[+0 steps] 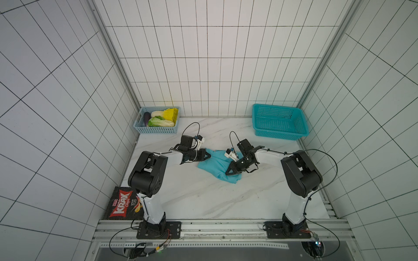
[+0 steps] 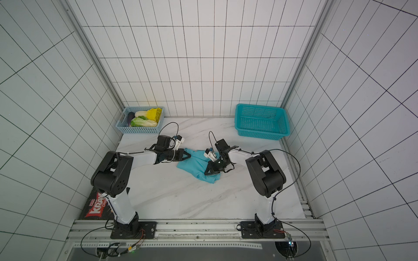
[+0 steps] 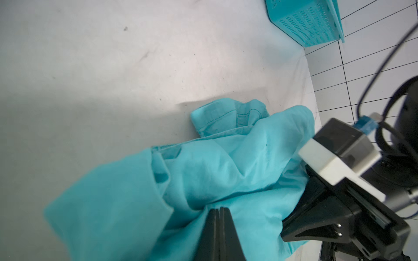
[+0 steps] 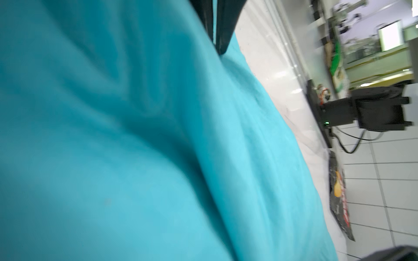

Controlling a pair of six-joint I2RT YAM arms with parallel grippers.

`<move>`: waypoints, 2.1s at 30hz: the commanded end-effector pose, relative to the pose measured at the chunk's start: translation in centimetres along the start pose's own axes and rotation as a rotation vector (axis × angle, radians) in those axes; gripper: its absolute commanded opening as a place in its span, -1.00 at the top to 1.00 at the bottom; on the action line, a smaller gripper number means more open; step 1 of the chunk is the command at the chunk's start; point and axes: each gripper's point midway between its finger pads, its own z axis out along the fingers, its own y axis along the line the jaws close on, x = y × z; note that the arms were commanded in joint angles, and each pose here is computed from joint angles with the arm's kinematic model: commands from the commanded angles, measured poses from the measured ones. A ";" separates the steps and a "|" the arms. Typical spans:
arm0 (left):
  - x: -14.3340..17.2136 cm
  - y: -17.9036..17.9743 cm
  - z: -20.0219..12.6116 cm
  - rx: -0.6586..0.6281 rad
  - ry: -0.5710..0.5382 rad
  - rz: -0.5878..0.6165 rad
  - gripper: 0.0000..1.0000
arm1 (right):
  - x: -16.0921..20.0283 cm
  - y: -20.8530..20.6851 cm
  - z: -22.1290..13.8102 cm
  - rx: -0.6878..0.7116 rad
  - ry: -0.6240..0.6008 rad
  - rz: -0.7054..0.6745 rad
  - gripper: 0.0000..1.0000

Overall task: Roll up the long pants
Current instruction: Roll the long pant at the center of the board, then pick up the long pant at the center of the board.

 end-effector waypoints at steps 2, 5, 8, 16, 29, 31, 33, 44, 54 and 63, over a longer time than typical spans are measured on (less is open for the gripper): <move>-0.1 1.4 -1.3 -0.082 -0.010 -0.036 1.00 | -1.8 0.3 -5.8 0.421 -0.134 -0.264 0.14; -0.7 1.2 -1.9 -0.061 -0.022 -0.047 1.00 | -2.1 3.1 -6.6 0.523 -0.172 -0.511 -0.19; -1.1 1.3 -2.4 -0.050 -0.035 -0.060 1.00 | -2.0 3.7 -5.1 0.570 -0.068 -0.676 -0.33; -1.7 1.8 -1.9 -0.021 -0.028 -0.073 1.00 | -1.8 4.0 -0.1 0.721 0.083 -1.160 -0.70; -1.6 2.3 -2.3 -0.007 -0.041 -0.075 1.00 | -6.7 -4.0 5.5 0.962 0.204 -1.192 -0.69; -1.5 2.4 -2.5 -0.008 -0.045 -0.079 1.00 | -6.9 -4.9 5.9 0.934 0.236 -1.164 -0.26; -1.6 2.5 -2.7 -0.005 -0.048 -0.082 1.00 | -7.4 -5.7 6.0 0.900 0.240 -1.118 0.28; -3.5 2.1 -5.2 0.014 -0.142 -0.111 1.00 | -10.4 -4.8 2.5 0.794 0.065 -1.056 1.00; -8.0 -1.6 -12.5 0.046 -0.366 -0.081 1.00 | -15.4 -3.7 -8.7 0.735 -0.206 -0.750 1.00; -8.6 -2.6 -14.3 0.015 -0.412 -0.051 1.00 | -20.5 -4.1 -21.4 0.920 -0.351 -0.678 1.00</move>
